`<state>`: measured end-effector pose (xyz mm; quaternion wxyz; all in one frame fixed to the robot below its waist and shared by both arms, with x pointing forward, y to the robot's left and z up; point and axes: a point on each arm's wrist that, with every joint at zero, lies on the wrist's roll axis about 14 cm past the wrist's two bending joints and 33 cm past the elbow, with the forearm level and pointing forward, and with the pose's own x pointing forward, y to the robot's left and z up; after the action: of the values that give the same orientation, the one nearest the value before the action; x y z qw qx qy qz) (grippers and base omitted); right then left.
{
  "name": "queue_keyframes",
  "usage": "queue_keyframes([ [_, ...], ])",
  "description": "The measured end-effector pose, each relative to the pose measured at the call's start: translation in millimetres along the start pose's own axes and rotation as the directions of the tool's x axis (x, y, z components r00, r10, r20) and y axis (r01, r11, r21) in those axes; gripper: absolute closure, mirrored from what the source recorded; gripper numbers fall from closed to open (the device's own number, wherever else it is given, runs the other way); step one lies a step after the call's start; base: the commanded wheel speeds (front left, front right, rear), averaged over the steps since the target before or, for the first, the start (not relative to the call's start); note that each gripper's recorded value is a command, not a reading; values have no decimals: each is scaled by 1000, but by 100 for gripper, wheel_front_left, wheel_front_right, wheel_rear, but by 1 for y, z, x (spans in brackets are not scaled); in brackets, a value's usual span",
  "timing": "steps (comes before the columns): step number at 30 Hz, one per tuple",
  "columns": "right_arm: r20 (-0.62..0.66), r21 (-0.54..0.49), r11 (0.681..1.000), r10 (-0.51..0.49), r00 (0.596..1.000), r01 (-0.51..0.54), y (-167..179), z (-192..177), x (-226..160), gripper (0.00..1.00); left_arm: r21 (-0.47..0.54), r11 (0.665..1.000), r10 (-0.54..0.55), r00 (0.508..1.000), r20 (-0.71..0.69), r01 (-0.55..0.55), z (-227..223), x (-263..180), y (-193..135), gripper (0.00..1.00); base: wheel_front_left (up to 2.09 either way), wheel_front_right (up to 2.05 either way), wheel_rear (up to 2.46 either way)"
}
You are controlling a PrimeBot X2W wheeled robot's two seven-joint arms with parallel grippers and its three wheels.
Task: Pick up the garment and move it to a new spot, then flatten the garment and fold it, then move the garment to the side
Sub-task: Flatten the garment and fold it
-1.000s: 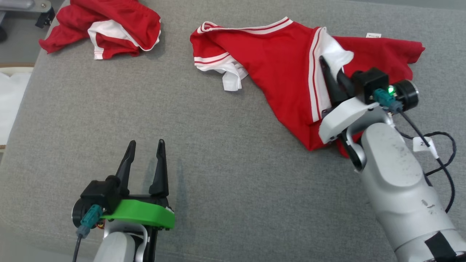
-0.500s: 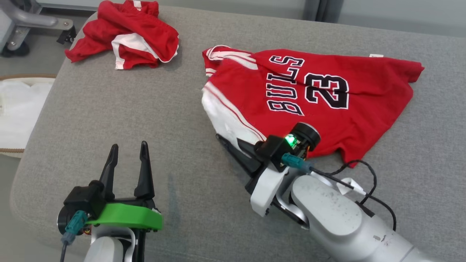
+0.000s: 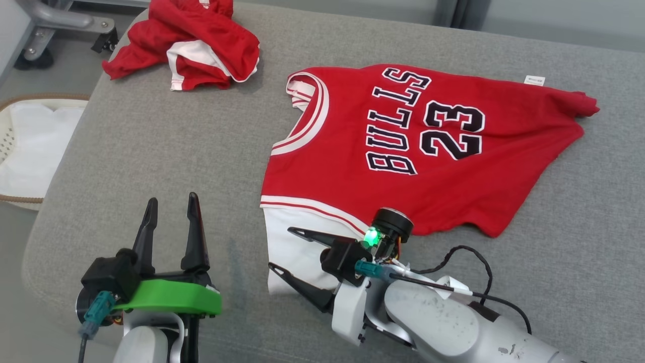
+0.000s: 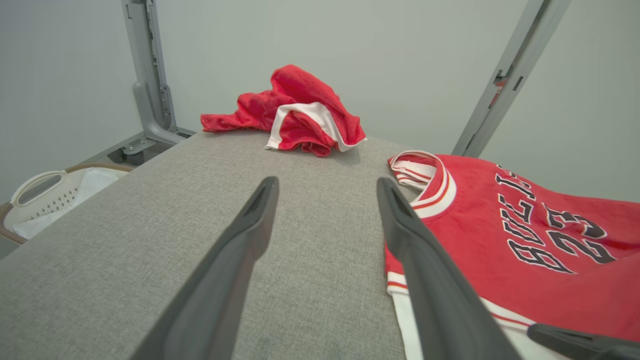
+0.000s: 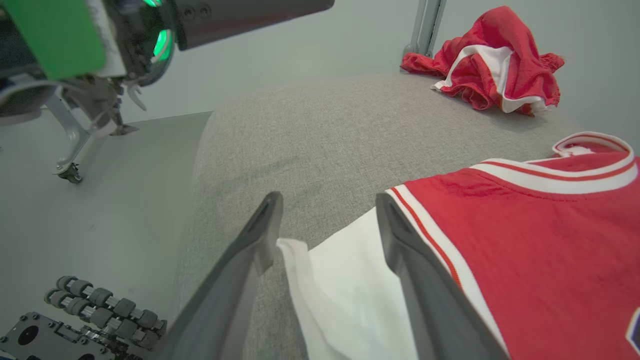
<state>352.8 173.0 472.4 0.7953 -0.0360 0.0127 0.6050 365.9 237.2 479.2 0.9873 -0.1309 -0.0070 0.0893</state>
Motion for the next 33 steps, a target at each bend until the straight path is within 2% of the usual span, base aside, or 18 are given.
queue_keyframes([
  [2,7,11,1000,-24,1000,24,-4,2,-3,0,-3,1000,-13,1000,4,13,1,1,-4,0,0,0,0],
  [5,35,30,994,-111,993,110,-27,13,-11,0,-4,999,-41,999,11,42,3,2,-13,0,0,0,0],
  [9,89,62,959,-281,956,276,-70,31,-35,0,-1,996,-86,996,13,86,3,4,-27,0,0,0,0],
  [12,109,71,905,-424,899,419,-105,38,-64,0,-2,992,-126,992,9,126,1,4,-40,0,0,0,0],
  [15,92,84,828,-561,823,555,-134,30,-103,0,-5,987,-160,987,3,160,-1,4,-51,0,0,0,0],
  [18,63,87,725,-688,723,683,-161,19,-148,0,-11,981,-195,981,-5,195,-5,6,-63,0,0,0,0],
  [22,-11,78,613,-788,615,787,-180,-8,-195,0,-16,974,-227,974,-25,226,-12,7,-74,0,0,0,0],
  [25,-64,85,566,-818,571,820,-186,-28,-211,0,-21,971,-237,971,-40,236,-18,9,-78,0,0,0,0],
  [33,-202,115,522,-821,534,845,-196,-77,-217,0,-30,976,-219,973,-73,217,-30,16,-73,0,0,0,0],
])
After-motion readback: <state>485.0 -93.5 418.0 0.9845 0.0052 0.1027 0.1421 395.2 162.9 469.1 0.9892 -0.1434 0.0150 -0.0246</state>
